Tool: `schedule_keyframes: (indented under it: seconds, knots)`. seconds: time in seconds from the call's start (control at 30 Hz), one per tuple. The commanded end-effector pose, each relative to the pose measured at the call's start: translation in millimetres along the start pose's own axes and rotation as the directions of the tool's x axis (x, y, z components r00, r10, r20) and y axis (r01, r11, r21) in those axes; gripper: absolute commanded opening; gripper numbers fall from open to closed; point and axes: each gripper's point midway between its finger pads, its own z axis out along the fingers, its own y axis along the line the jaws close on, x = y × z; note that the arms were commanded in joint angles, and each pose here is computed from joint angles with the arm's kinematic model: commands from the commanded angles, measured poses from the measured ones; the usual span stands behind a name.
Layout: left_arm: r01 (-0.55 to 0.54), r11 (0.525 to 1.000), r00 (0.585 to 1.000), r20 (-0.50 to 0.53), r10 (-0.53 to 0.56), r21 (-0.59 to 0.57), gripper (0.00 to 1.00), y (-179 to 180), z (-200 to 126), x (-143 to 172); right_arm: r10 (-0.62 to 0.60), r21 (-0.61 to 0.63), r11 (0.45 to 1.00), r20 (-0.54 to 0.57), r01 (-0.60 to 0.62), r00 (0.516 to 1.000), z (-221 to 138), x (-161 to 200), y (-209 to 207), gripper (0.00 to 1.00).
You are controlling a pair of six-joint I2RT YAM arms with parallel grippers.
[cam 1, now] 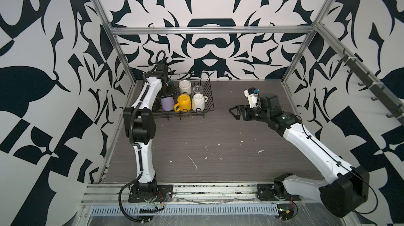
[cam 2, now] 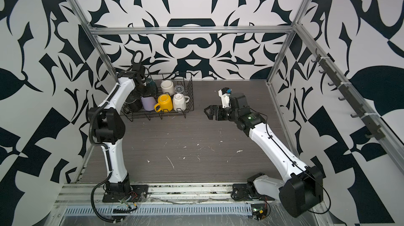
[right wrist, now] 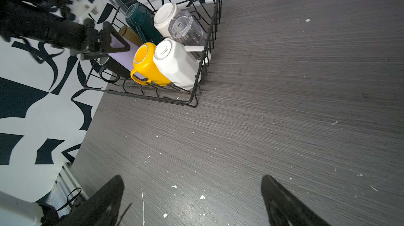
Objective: Load cups into a dish rack
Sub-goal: Place the cup upside down at the dish rack, then reset both arms
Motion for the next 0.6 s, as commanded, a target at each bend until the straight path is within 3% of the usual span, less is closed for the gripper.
schedule_keyframes:
  seconds: [0.0,0.17,0.33,0.43,0.57]
  knots:
    - [0.017,0.996,0.978,0.205,-0.034,0.083,0.99,-6.2,-62.3,-24.2,-0.053,0.05,0.998,0.062,0.05,0.997,-8.0,-21.7,-2.9,1.0]
    - [-0.006,0.986,0.892,0.446,-0.07,0.165,0.99,-9.0,-117.0,-28.8,-0.079,0.23,0.972,0.117,0.05,0.99,-10.8,-29.4,-42.0,1.0]
    - [-0.05,0.976,0.741,0.663,-0.107,0.213,0.99,-2.8,-154.6,-4.9,-0.082,0.416,0.909,0.162,0.007,0.983,-17.5,-25.8,-101.8,1.0]
    - [-0.051,0.98,0.689,0.717,-0.103,0.19,0.99,8.8,-159.8,20.7,-0.074,0.548,0.835,0.184,-0.04,0.98,-24.0,-13.8,-144.9,1.0]
    - [-0.001,0.993,0.673,0.734,-0.089,0.121,0.99,30.9,-130.9,58.3,-0.133,0.685,0.725,0.229,-0.063,0.964,-37.2,-1.3,-182.3,1.0]
